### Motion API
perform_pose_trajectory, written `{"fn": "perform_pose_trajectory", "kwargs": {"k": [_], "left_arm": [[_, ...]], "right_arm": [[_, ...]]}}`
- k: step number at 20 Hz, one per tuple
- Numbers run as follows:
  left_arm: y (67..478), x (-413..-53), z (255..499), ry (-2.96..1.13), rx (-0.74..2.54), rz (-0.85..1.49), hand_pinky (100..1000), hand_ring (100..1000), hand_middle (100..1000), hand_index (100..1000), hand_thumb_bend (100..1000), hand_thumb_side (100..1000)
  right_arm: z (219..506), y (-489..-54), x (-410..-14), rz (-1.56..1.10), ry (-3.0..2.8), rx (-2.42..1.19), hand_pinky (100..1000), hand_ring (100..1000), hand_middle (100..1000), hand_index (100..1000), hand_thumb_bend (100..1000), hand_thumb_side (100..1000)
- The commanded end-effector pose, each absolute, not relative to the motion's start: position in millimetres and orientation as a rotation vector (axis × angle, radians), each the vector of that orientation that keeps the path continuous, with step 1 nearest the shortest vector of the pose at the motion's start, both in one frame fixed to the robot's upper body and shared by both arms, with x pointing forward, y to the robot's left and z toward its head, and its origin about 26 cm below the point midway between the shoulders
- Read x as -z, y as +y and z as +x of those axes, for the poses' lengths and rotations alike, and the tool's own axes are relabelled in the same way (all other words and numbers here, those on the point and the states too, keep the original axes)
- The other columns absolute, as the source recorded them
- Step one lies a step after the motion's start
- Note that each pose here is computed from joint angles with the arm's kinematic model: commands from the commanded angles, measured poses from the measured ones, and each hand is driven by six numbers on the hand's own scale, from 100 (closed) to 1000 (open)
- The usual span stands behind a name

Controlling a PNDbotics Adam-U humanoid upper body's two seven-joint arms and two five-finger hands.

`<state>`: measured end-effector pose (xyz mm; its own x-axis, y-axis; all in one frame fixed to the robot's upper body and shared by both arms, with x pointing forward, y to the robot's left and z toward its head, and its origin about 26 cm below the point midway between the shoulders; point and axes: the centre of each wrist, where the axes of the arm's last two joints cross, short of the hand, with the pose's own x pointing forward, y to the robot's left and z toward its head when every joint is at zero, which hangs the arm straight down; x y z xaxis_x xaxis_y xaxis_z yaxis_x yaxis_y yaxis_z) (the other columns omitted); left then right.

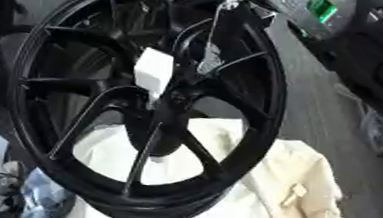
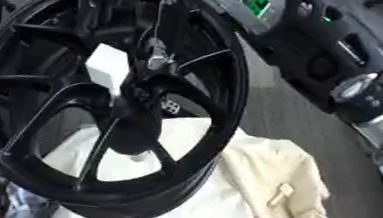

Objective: Pull the pin out of the wheel hub.

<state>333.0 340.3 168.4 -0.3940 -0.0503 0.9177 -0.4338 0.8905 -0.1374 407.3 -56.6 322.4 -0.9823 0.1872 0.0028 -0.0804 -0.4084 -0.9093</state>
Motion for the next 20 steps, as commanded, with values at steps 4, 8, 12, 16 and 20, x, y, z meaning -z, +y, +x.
{"fn": "perform_pose_trajectory", "kwargs": {"k": [4, 8, 12, 16, 20], "left_arm": [[342, -176, 333, -1.968, -0.42, 0.354, 739, 783, 753, 722, 257, 831], [342, -176, 333, -1.968, -0.421, 0.355, 739, 783, 753, 722, 256, 831], [341, -176, 333, -1.968, -0.42, 0.352, 739, 783, 753, 722, 256, 832], [340, -175, 333, -1.967, -0.418, 0.348, 739, 783, 754, 722, 256, 834], [340, -175, 333, -1.965, -0.419, 0.346, 739, 782, 754, 721, 255, 836]], "right_arm": [[407, -57, -327, -0.16, -1.559, -2.623, 894, 815, 759, 842, 484, 122], [409, -58, -322, -0.162, -1.538, -2.631, 893, 810, 756, 840, 485, 128], [410, -58, -316, -0.152, -1.522, -2.643, 893, 808, 754, 837, 486, 127], [411, -58, -316, -0.145, -1.524, -2.636, 891, 801, 739, 822, 472, 102], [411, -58, -316, -0.14, -1.524, -2.623, 888, 785, 696, 783, 455, 100]]}}
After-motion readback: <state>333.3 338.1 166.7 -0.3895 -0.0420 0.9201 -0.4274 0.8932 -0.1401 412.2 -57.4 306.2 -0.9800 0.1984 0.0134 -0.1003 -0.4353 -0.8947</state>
